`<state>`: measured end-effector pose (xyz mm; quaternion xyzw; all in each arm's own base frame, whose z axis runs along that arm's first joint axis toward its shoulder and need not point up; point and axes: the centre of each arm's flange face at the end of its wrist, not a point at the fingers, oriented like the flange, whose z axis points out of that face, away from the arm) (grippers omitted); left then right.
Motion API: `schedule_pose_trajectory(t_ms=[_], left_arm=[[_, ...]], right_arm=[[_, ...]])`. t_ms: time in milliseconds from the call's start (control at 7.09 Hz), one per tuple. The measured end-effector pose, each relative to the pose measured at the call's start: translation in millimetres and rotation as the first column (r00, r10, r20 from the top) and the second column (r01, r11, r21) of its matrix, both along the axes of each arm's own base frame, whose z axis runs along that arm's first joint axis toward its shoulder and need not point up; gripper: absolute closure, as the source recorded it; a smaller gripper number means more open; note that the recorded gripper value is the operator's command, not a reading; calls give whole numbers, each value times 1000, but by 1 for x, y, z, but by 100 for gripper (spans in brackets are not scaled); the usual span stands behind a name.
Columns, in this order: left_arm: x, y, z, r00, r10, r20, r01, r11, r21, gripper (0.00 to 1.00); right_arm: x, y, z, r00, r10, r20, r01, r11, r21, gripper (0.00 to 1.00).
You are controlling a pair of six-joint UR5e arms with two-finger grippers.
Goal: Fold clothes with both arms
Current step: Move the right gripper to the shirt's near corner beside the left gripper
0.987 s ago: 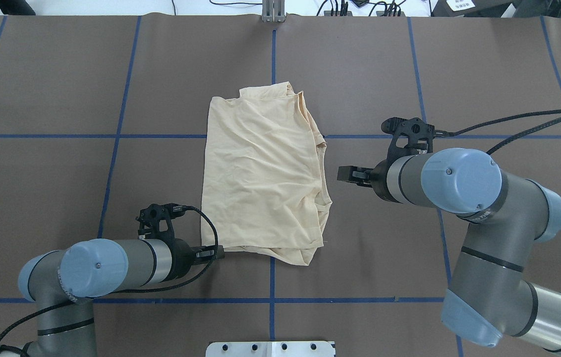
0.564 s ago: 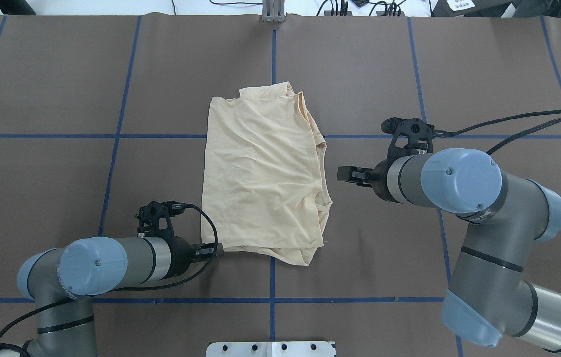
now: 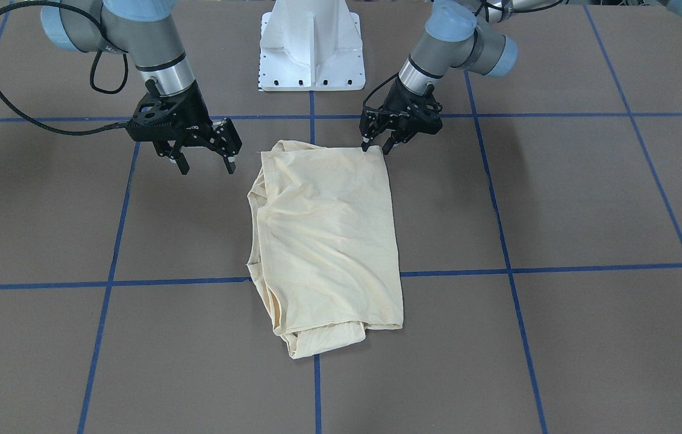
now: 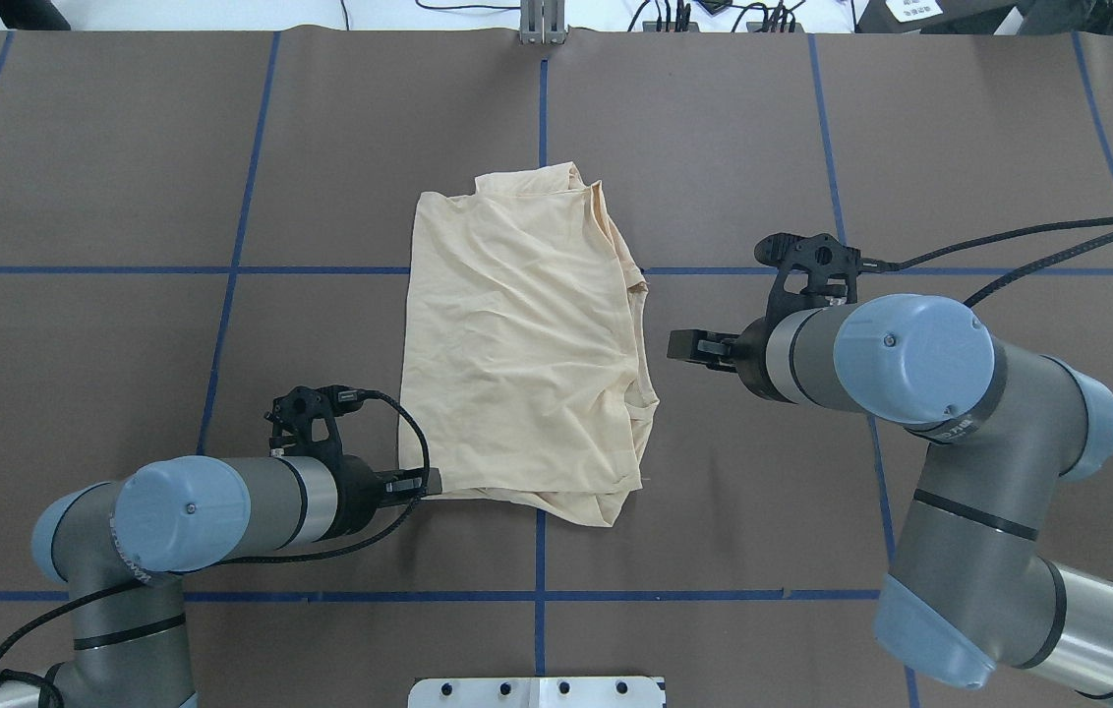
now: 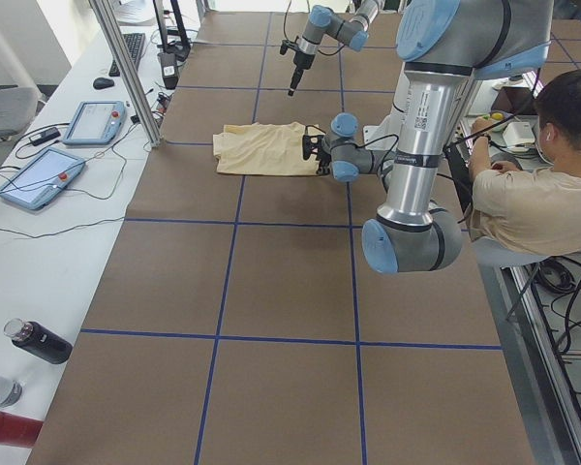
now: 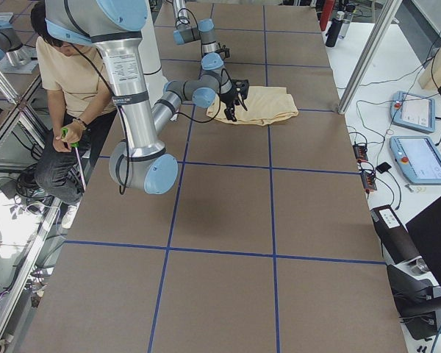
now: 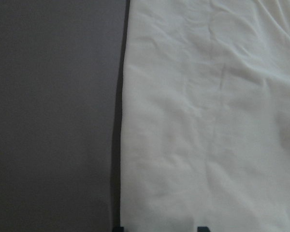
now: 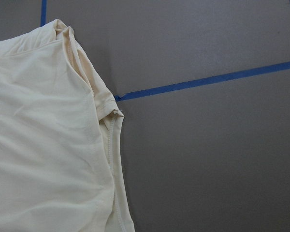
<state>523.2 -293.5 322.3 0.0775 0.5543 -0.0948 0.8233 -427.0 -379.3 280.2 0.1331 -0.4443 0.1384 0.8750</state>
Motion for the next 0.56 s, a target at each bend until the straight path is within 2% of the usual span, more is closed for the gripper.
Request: schedule_pose_trajectory(t_ms=[282,423,564], left_arm=[[10,-2,1,1000,2,6,-2,1000,-5,42],[15,-3,1,1000,2,9,-2,1000,-6,62],[17,-4,1,1000,2,10,-2,1000,-6,95]], right_arm=[[0,0,0,1000,0,0,0,1000,0,0],[0,0,0,1000,0,0,0,1000,0,0],[0,0,0,1000,0,0,0,1000,0,0]])
